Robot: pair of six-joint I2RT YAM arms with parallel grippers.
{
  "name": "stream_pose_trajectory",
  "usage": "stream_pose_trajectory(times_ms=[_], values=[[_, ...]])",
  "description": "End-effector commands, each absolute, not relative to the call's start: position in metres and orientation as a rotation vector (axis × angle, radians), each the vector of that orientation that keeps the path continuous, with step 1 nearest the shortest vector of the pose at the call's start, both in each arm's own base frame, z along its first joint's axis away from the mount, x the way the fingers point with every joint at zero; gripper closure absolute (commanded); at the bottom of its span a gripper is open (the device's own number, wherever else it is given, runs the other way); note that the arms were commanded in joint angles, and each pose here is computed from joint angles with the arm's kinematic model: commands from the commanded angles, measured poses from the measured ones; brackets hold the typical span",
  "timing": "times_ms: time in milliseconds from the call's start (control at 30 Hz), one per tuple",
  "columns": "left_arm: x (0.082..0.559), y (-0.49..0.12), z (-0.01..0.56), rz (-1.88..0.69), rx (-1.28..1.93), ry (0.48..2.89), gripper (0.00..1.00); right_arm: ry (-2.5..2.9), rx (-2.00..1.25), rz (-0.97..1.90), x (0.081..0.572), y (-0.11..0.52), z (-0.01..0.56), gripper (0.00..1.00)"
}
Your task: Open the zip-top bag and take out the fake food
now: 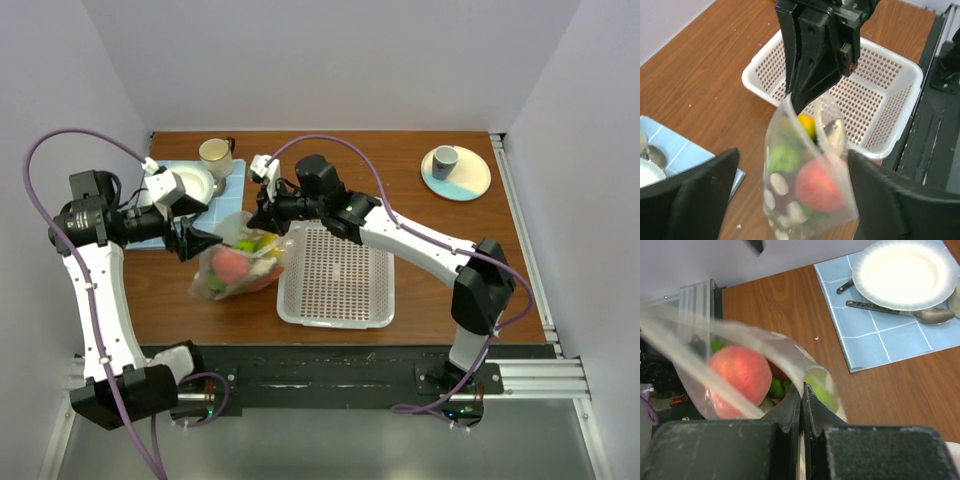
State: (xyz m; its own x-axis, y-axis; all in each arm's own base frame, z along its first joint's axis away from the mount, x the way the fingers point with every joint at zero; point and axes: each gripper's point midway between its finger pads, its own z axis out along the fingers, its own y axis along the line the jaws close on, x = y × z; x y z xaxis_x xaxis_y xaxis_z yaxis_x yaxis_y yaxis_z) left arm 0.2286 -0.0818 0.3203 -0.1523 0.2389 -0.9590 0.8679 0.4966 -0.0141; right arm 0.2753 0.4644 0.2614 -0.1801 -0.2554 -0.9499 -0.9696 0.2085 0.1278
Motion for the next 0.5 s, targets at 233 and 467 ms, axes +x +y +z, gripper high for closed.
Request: stream_pose_trajectory(times_ms=[233,467], values=[[0.248,-0.077,0.381,-0.575,0.889,1.551,0.00,1.494,-1.226,1.060,0.250,0.482,0.296,1.00],[0.224,-0.096,0.330,-0.714,0.921,1.615,0.00,1.480,-1.229,1.063,0.248,0.485,0.301,1.00]])
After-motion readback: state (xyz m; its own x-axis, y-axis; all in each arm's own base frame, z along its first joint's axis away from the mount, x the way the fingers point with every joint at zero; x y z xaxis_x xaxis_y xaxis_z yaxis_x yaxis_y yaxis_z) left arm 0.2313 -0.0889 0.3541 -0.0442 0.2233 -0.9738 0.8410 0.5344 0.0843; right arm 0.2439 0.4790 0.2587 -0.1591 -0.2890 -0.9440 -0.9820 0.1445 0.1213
